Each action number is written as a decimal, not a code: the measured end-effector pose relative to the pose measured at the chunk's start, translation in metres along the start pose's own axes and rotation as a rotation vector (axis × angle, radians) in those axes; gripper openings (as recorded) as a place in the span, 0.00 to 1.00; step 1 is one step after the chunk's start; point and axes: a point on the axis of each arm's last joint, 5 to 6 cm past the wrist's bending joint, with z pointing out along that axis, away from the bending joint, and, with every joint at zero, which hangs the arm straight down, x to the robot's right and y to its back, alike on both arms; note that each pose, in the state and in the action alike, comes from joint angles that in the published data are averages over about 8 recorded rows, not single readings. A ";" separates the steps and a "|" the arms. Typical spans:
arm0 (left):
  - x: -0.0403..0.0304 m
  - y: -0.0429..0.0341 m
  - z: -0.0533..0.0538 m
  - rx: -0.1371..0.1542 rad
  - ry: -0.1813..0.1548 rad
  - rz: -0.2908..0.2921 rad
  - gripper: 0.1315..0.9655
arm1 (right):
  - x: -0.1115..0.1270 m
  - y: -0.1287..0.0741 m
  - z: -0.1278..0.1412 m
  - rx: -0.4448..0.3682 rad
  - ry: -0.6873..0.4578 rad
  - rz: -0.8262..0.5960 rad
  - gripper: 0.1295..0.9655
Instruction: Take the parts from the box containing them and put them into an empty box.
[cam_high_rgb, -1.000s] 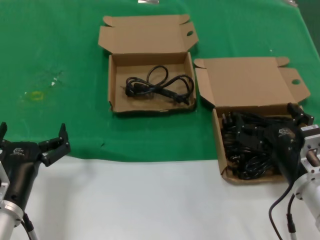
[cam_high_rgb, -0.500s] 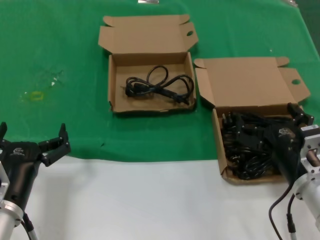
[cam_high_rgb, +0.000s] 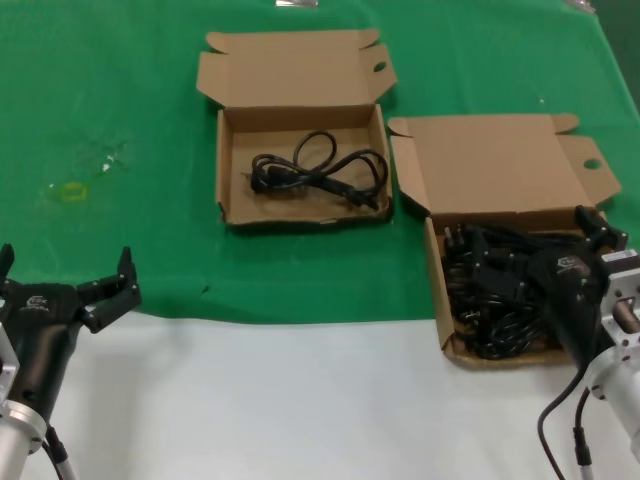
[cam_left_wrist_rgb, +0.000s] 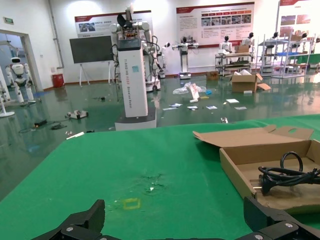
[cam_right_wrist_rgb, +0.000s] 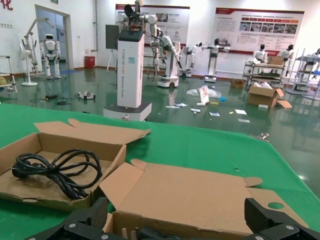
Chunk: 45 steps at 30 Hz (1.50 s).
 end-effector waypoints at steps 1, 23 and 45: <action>0.0000 0.0000 0.000 0.000 0.000 0.000 1.00 | 0.000 0.000 0.000 0.000 0.000 0.000 1.00; 0.0000 0.0000 0.000 0.000 0.000 0.000 1.00 | 0.000 0.000 0.000 0.000 0.000 0.000 1.00; 0.0000 0.0000 0.000 0.000 0.000 0.000 1.00 | 0.000 0.000 0.000 0.000 0.000 0.000 1.00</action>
